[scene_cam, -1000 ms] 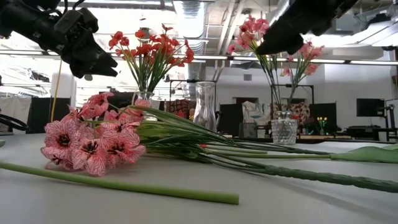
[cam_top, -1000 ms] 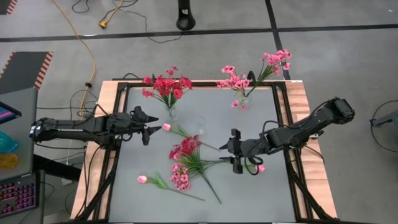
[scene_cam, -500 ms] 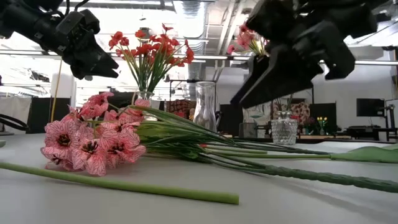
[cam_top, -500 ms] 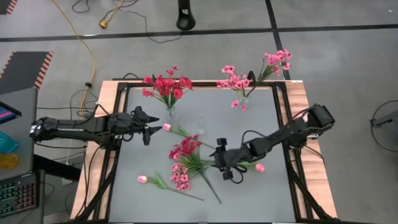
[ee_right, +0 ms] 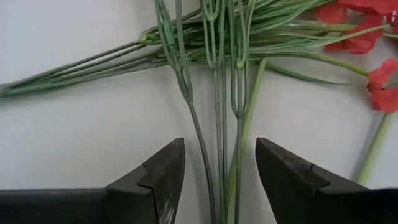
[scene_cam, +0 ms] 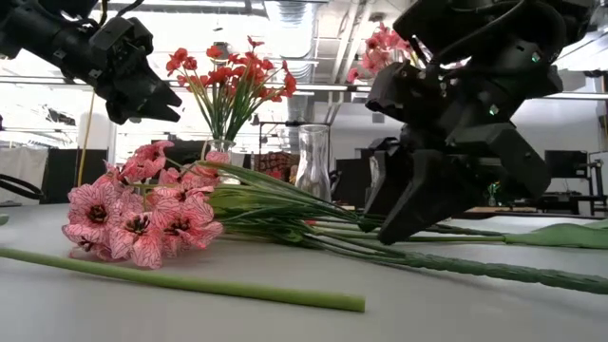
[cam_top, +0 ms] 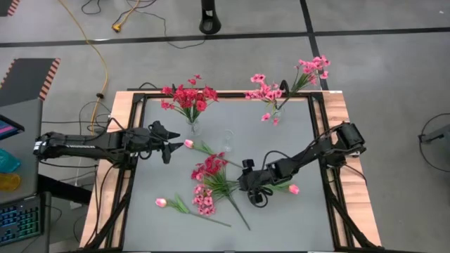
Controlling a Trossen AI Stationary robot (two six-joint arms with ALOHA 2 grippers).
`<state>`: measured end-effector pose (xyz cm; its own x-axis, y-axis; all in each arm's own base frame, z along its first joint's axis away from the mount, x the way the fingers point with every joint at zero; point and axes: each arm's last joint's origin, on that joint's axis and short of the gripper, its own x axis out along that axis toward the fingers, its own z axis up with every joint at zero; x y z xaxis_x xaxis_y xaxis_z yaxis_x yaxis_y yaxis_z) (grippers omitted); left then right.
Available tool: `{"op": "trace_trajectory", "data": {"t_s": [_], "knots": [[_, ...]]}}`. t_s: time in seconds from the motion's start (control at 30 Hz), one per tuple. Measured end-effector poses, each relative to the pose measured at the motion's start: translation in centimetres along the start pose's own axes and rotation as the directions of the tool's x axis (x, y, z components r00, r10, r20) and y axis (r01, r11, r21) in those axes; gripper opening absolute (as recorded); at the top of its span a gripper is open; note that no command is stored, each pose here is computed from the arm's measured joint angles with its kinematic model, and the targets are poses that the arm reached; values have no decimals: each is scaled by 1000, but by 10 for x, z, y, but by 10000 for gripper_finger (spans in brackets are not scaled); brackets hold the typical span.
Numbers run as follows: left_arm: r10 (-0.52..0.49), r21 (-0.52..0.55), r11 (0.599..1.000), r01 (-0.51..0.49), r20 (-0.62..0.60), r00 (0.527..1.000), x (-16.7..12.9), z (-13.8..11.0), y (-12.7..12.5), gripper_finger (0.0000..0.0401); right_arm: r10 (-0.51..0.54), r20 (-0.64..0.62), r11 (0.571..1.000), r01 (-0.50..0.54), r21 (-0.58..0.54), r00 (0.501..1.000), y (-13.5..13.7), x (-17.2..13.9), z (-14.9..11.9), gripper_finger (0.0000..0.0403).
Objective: Sort flowers into vase by color
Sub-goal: Put the pink flower into the top right transparent vase
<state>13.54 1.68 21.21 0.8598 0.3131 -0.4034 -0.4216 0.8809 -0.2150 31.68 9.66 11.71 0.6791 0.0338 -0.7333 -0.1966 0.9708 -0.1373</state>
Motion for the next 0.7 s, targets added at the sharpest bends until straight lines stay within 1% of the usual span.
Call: {"op": "trace_trajectory", "data": {"t_s": [0.17,0.37,0.53,0.7], "knots": [[17,-9,1000,-17,6,1000,0,0,0,210,-4,11,1000,4,6,1000,-2,1,1,216],[19,-8,1000,-19,7,1000,0,0,1,210,-5,29,1000,4,10,1000,-2,1,3,192],[20,-8,1000,-20,7,1000,0,0,1,210,-6,81,1000,5,20,997,-2,1,8,171],[20,-7,1000,-20,7,1000,0,0,1,210,-7,80,1000,5,20,997,-2,1,8,154]]}}
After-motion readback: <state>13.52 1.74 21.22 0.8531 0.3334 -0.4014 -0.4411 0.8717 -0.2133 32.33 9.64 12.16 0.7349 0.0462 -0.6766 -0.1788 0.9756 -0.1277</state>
